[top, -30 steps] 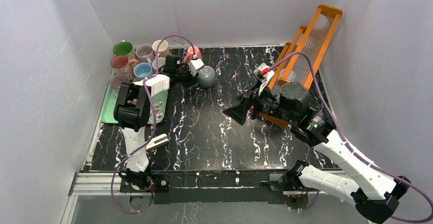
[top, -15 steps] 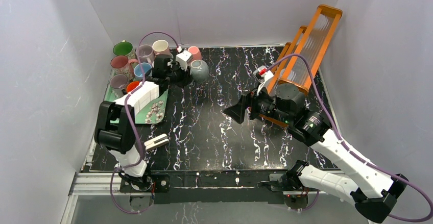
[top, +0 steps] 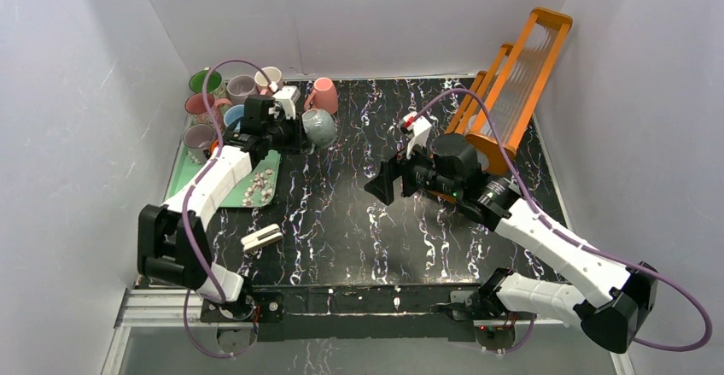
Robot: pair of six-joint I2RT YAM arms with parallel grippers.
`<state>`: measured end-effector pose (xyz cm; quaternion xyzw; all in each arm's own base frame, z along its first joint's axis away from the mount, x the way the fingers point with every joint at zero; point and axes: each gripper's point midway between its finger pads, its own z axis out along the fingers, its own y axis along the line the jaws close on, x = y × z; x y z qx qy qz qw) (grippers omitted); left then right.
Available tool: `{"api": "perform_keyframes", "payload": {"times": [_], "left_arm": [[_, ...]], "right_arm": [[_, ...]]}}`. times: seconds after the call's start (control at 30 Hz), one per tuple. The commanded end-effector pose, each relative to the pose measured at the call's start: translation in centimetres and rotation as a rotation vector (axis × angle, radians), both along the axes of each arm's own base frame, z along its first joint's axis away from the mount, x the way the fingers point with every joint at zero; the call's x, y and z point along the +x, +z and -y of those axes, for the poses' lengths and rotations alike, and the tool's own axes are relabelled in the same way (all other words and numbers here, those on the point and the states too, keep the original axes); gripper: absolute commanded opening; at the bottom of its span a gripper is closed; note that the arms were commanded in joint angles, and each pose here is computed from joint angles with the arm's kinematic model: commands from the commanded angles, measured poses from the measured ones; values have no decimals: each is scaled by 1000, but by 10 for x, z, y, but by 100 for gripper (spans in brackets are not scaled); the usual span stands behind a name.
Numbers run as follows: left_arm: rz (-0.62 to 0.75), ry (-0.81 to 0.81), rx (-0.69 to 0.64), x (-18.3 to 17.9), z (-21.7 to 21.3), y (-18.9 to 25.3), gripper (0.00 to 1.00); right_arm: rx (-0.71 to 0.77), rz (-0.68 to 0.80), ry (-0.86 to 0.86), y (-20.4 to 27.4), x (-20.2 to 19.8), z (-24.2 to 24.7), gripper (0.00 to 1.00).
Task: Turn the mug right side up
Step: Turn over the cup at the center of the board.
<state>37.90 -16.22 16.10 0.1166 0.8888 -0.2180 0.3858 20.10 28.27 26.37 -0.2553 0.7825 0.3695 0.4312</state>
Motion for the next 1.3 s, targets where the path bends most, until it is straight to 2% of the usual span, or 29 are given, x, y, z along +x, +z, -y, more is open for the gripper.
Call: {"api": "perform_keyframes", "payload": {"times": [0.0, 0.13, 0.27, 0.47, 0.57, 0.7, 0.83, 0.93, 1.03, 1.27], "left_arm": [[88, 68, -125, -19, 1, 71, 0], [18, 90, -194, -37, 5, 77, 0], [-111, 88, -255, -56, 14, 75, 0], [-268, 54, -382, -77, 33, 77, 0], [-284, 63, -405, -82, 34, 80, 0], [-356, 70, -468, -91, 41, 82, 0], [-436, 80, -532, -97, 48, 83, 0], [-441, 81, -565, -99, 50, 87, 0], [-426, 75, -579, -100, 51, 94, 0], [-435, 69, -623, -103, 54, 100, 0]], "right_arm": [[18, 214, 43, 30, 16, -9, 98], [-4, 369, 61, 36, 30, -16, 99], [-22, 506, 40, 40, 48, -24, 99], [-53, 664, 121, 32, 40, -58, 97], [-70, 821, 225, 28, 24, -77, 88], [-42, 1043, 284, 22, 10, -85, 85], [-34, 1128, 279, 18, 12, -90, 60], [-27, 1165, 277, 18, 13, -94, 50], [-45, 1201, 293, 10, 13, -100, 46], [-66, 1319, 247, 8, 18, -106, 46]]}}
